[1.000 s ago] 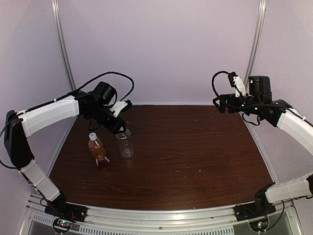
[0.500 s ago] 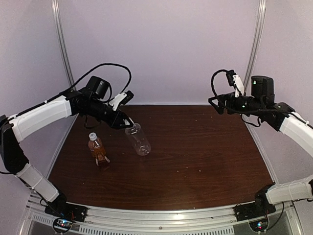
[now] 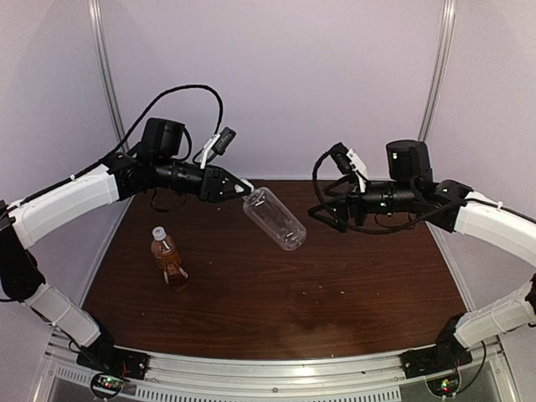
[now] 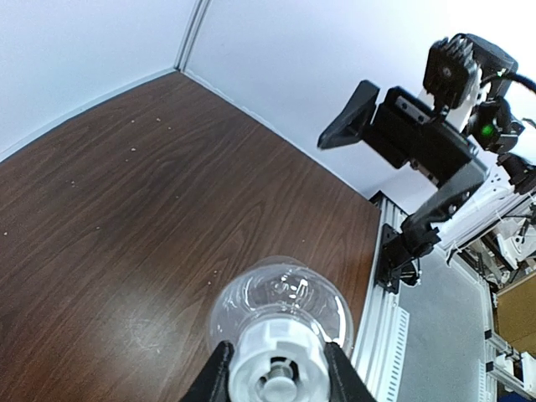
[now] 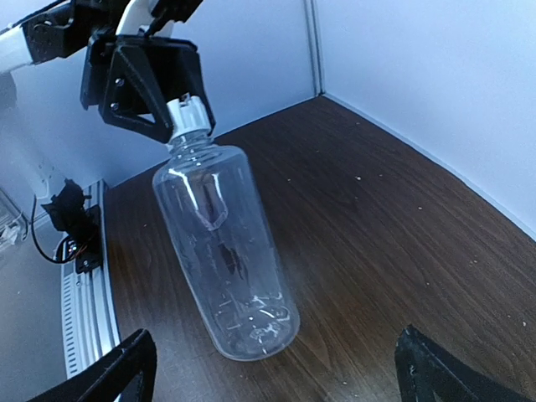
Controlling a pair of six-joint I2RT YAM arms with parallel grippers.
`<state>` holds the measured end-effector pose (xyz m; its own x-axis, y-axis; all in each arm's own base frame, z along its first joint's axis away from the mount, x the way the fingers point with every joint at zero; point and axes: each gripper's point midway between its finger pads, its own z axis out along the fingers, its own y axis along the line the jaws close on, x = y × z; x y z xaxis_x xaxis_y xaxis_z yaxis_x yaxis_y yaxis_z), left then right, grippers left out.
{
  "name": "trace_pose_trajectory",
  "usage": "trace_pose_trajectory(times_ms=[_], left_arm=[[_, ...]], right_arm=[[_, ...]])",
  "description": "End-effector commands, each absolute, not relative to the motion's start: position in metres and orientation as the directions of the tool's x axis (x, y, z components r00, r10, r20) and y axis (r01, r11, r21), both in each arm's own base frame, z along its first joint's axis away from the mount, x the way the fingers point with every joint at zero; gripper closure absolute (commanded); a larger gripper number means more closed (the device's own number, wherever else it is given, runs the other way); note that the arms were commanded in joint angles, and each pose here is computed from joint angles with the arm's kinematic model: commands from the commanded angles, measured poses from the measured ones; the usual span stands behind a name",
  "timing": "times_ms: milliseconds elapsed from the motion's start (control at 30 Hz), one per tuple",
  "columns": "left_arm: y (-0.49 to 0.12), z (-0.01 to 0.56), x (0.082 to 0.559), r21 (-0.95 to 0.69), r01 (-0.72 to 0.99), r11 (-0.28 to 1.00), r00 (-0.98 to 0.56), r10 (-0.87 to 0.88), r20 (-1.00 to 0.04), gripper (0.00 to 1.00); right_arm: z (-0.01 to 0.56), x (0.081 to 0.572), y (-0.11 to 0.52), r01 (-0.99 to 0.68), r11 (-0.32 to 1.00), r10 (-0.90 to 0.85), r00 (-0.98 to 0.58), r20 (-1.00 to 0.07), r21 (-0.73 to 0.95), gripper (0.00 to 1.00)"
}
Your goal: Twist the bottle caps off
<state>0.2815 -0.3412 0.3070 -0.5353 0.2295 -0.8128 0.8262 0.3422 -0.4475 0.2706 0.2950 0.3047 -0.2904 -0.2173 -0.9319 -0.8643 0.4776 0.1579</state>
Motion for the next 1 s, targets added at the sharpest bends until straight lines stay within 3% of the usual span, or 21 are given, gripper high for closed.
trace_pose_trajectory(times_ms=[0, 400, 600, 767, 967], left_arm=[[-0.359, 0.346, 0.267, -0.449, 0.863, 0.232, -0.489, 0.158, -0.858, 1.0], [-0.379, 0.357, 0.246, -0.474, 0.867, 0.156, -0.494, 0.136, -0.859, 1.0], [-0.38, 0.355, 0.243, -0.482, 0.863, 0.151, -0.502, 0.14, -0.854, 1.0], [-0.38, 0.353, 0.241, -0.49, 0.859, 0.148, -0.508, 0.14, -0.85, 1.0], [-0.382, 0.355, 0.237, -0.494, 0.862, 0.114, -0.506, 0.135, -0.852, 1.0]], right_arm=[[0.319, 0.252, 0.323, -0.929, 0.357, -0.247, -0.191, -0.95, 0.094, 0.0], [0.288, 0.25, 0.357, -0.939, 0.34, -0.358, -0.183, -0.916, 0.054, 0.02], [0.288, 0.252, 0.361, -0.939, 0.342, -0.368, -0.171, -0.914, 0.038, 0.12], [0.288, 0.252, 0.36, -0.938, 0.346, -0.37, -0.16, -0.915, 0.024, 0.27], [0.285, 0.253, 0.359, -0.938, 0.347, -0.37, -0.146, -0.918, 0.01, 0.36]])
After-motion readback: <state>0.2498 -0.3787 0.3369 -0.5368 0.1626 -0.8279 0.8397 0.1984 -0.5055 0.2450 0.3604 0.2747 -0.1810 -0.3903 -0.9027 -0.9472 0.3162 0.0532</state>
